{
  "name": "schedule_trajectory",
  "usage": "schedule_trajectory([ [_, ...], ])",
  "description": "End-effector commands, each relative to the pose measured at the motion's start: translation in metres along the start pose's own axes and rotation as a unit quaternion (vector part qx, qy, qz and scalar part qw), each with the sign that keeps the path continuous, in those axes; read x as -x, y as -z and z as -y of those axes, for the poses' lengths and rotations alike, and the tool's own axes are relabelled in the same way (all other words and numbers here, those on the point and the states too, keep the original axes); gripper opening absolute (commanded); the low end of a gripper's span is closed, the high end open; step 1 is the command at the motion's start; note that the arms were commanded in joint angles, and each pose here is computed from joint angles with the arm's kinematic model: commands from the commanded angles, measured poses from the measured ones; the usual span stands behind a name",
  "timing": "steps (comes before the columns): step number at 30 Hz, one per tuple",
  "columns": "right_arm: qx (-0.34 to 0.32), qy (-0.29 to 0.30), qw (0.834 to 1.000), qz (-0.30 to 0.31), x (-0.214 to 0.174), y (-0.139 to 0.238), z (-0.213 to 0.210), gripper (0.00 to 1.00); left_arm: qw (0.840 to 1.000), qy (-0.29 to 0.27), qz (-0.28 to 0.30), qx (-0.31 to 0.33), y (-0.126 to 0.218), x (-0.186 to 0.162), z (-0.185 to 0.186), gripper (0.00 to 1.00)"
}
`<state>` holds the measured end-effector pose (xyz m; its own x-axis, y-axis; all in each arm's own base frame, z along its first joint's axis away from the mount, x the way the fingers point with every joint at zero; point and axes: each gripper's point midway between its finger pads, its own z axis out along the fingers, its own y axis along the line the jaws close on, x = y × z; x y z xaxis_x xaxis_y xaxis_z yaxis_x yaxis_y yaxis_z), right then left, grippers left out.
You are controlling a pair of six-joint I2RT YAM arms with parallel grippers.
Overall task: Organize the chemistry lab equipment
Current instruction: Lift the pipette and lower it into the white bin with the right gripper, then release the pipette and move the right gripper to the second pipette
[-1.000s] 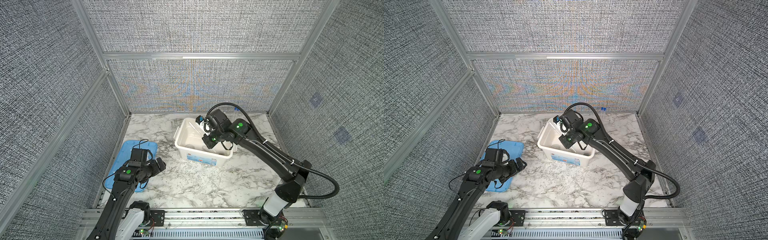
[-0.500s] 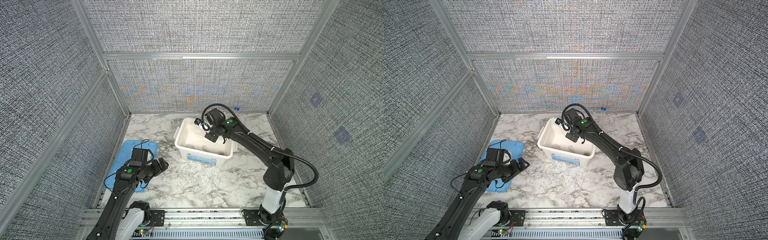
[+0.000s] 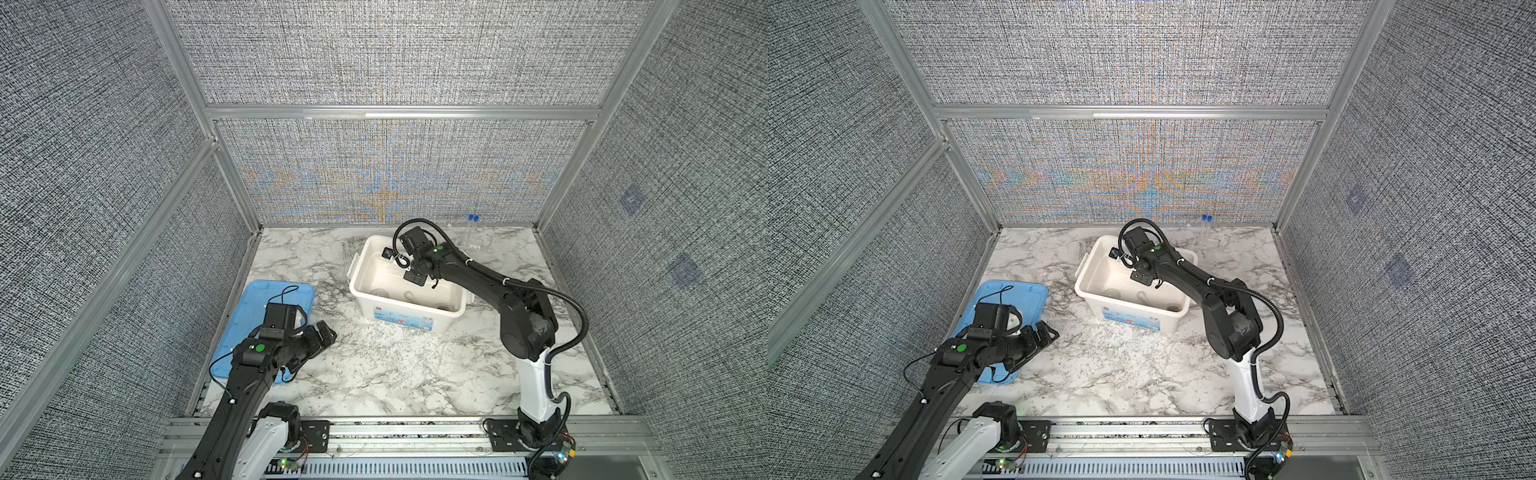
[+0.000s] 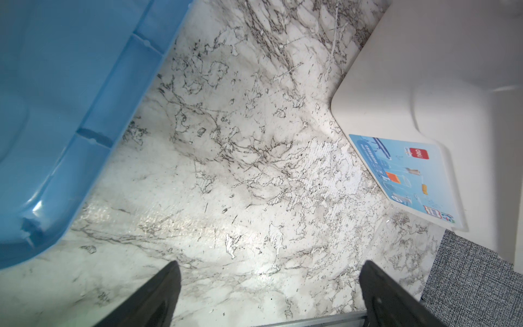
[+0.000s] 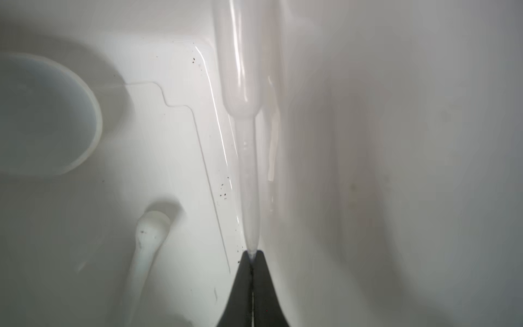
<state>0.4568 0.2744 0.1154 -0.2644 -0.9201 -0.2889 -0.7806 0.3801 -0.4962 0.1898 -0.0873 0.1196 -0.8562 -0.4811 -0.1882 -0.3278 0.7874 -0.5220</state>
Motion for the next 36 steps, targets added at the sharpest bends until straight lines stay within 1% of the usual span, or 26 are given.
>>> schedule_trajectory([
  [1,-0.013,0.003,1.0,0.014,0.009,-0.004,0.005,0.05,1.0,0.009,0.001,-0.006,-0.004,0.002,0.001,0.99],
  [5,-0.023,0.005,1.0,0.016,0.011,-0.014,0.007,0.07,1.0,0.019,-0.008,0.001,-0.006,0.0,-0.001,0.99],
  [8,-0.027,0.005,1.0,0.016,0.011,-0.019,0.008,0.1,1.0,0.018,-0.005,-0.007,-0.009,0.001,0.001,0.99],
  [11,-0.029,0.004,1.0,0.01,0.011,-0.019,0.008,0.19,1.0,0.016,-0.004,-0.009,-0.006,0.003,0.003,0.99],
  [14,-0.054,0.014,0.998,0.005,0.014,-0.012,0.013,0.31,1.0,0.009,-0.002,-0.013,-0.006,0.003,0.004,0.99],
  [16,-0.069,0.017,0.997,0.015,0.023,0.003,0.016,0.34,1.0,0.002,0.0,-0.01,-0.006,0.004,0.004,0.99],
  [18,-0.074,0.011,0.997,0.033,0.032,0.022,0.018,0.36,1.0,-0.005,0.0,-0.002,-0.003,0.007,0.005,0.99],
  [20,-0.075,-0.012,0.995,0.057,0.039,0.048,0.024,0.36,1.0,-0.011,-0.001,0.001,0.0,0.009,0.008,0.99],
  [22,-0.096,-0.057,0.99,0.089,0.043,0.083,0.038,0.36,1.0,-0.018,0.002,-0.001,0.002,0.013,0.011,0.99],
  [25,-0.155,-0.111,0.972,0.14,0.041,0.142,0.058,0.36,1.0,-0.023,0.004,-0.006,0.005,0.018,0.018,0.99],
  [26,-0.175,-0.128,0.964,0.154,0.039,0.161,0.064,0.37,1.0,-0.024,0.004,-0.009,0.006,0.019,0.02,0.99],
  [28,-0.204,-0.187,0.944,0.181,0.025,0.202,0.072,0.39,1.0,-0.026,0.006,-0.013,0.008,0.021,0.024,0.99],
  [29,-0.201,-0.217,0.935,0.193,0.017,0.217,0.072,0.39,1.0,-0.026,0.01,-0.014,0.008,0.023,0.024,0.99],
  [31,-0.181,-0.301,0.91,0.219,-0.006,0.245,0.066,0.4,0.999,-0.027,0.022,-0.012,0.007,0.026,0.023,0.99],
  [34,-0.143,-0.41,0.866,0.247,-0.042,0.267,0.048,0.41,0.999,-0.013,0.05,0.017,0.007,0.035,0.011,0.99],
  [36,-0.109,-0.454,0.85,0.243,-0.064,0.272,0.028,0.42,0.996,0.005,0.072,0.044,0.006,0.04,-0.001,0.99],
])
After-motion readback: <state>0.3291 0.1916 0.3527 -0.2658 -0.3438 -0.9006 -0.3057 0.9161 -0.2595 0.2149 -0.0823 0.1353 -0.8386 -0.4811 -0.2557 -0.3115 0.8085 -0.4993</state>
